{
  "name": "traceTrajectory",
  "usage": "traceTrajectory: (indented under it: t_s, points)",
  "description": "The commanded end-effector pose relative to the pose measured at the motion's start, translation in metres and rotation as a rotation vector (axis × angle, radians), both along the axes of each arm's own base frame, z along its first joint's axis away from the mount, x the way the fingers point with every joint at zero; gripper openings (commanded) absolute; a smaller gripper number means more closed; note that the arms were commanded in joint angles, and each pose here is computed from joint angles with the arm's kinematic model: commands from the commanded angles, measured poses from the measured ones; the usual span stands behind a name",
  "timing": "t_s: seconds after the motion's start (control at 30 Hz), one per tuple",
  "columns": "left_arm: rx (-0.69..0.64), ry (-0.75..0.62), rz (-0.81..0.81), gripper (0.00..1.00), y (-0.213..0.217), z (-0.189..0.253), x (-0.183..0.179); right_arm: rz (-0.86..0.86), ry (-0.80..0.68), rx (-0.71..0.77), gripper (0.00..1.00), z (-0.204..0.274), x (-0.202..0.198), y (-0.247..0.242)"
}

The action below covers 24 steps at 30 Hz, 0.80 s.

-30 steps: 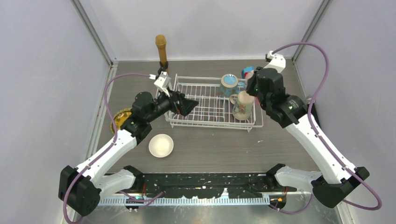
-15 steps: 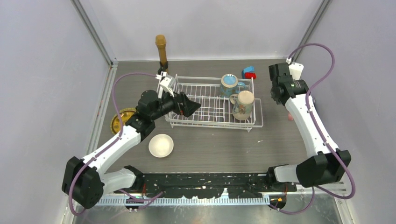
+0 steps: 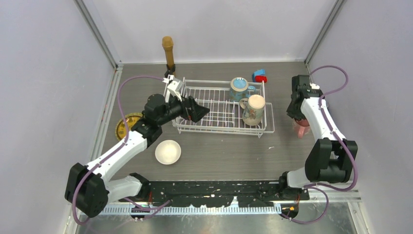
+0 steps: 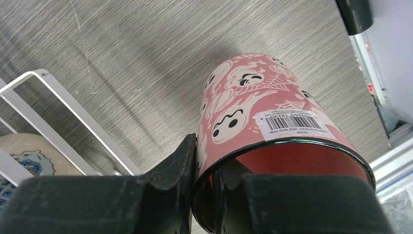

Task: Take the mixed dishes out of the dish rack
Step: Place the cup at the center of the board.

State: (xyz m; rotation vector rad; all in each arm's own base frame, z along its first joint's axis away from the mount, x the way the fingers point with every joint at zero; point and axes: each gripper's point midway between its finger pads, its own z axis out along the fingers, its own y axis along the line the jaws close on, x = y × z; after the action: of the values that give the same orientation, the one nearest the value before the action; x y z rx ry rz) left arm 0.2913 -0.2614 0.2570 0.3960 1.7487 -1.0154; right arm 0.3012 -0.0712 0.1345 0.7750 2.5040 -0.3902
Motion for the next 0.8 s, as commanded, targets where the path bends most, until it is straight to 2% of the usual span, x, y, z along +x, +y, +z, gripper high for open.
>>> traceTrajectory:
  t_s: [0.0, 0.23, 0.4, 0.53, 0.6, 0.63, 0.77]
  points:
    - [-0.040, -0.068, -0.015, 1.00, -0.003, 0.022, 0.001, 0.029, -0.108, 0.012, 0.00, 0.009, 0.025, 0.002]
    - [-0.041, -0.066, -0.009, 1.00, -0.002, 0.021, 0.001, 0.022, -0.038, 0.011, 0.01, -0.018, 0.024, -0.001]
    - [-0.040, -0.063, -0.010, 1.00, -0.003, 0.020, 0.002, 0.020, -0.033, 0.039, 0.06, -0.029, 0.025, 0.002]
    - [-0.040, -0.061, -0.009, 1.00, -0.003, 0.019, 0.002, 0.013, -0.027, 0.039, 0.13, -0.032, 0.027, 0.000]
    - [-0.041, -0.064, -0.009, 1.00, -0.003, 0.020, 0.002, 0.008, -0.025, 0.034, 0.22, -0.032, 0.027, -0.002]
    - [-0.042, -0.064, -0.011, 1.00, -0.003, 0.021, 0.002, 0.006, -0.025, 0.033, 0.29, -0.031, 0.027, -0.002]
    - [-0.047, -0.071, -0.013, 1.00, -0.002, 0.024, 0.000, -0.006, -0.044, 0.032, 0.42, -0.024, 0.027, -0.003]
